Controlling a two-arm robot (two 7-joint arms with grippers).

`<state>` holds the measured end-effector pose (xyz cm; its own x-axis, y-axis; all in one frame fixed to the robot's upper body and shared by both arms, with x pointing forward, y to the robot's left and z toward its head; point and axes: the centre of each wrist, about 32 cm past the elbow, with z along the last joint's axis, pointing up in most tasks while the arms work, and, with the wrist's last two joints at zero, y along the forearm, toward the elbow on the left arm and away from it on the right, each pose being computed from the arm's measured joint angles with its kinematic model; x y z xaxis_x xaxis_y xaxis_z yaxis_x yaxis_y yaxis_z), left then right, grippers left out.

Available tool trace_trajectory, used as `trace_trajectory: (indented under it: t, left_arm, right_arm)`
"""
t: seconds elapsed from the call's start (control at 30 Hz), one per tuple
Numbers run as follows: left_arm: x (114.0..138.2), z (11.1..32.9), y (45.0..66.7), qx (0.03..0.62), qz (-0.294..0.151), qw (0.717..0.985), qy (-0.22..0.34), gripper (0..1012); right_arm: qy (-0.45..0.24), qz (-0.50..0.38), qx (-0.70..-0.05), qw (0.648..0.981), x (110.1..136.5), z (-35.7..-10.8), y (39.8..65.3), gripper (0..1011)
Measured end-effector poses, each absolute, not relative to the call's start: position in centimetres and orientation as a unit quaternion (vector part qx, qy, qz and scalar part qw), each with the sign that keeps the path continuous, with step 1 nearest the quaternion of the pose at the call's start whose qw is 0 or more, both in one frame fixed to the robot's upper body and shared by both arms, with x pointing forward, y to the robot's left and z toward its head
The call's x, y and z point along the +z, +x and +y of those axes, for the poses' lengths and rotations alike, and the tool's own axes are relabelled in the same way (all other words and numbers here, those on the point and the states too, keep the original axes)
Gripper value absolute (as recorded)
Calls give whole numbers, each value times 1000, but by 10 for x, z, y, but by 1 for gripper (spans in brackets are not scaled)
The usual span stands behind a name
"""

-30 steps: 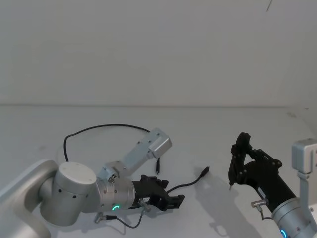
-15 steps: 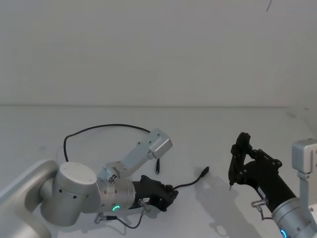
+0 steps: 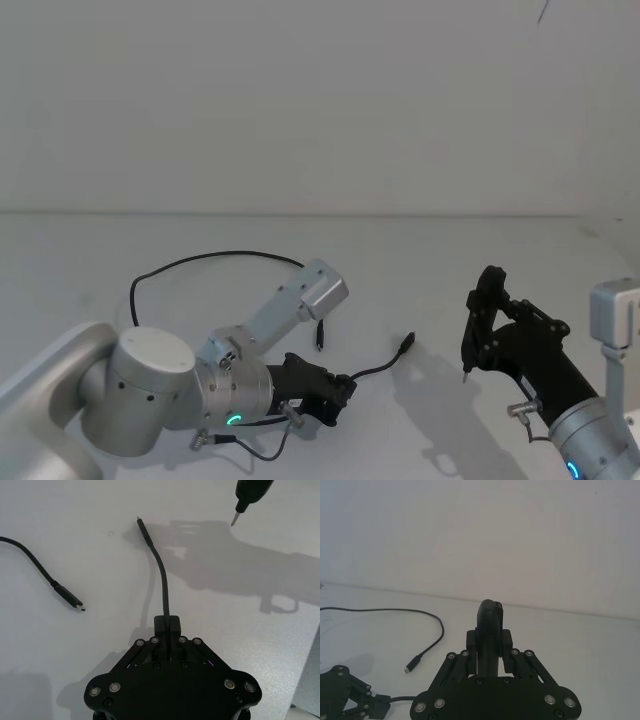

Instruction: Pick up the data cable with the one hand.

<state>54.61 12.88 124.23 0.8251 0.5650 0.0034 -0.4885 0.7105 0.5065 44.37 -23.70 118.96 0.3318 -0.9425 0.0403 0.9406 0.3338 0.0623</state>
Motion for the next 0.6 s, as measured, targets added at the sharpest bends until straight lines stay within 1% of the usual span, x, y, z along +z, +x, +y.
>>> trace_trajectory:
  t: [0.2,0.4,0.6]
  left_arm:
    - [1243,132,544,279,57,927,246,36]
    - [1246,137,541,264,25,935,236,36]
    - [1251,148,539,239,-21,946,219,36]
  right_arm:
    - [25,-31,-575,817,1196,-236,445,279]
    - [51,-26,-569,820,1213,-234,449,279]
    - [77,-18,-564,822,1229,-233,454,279]
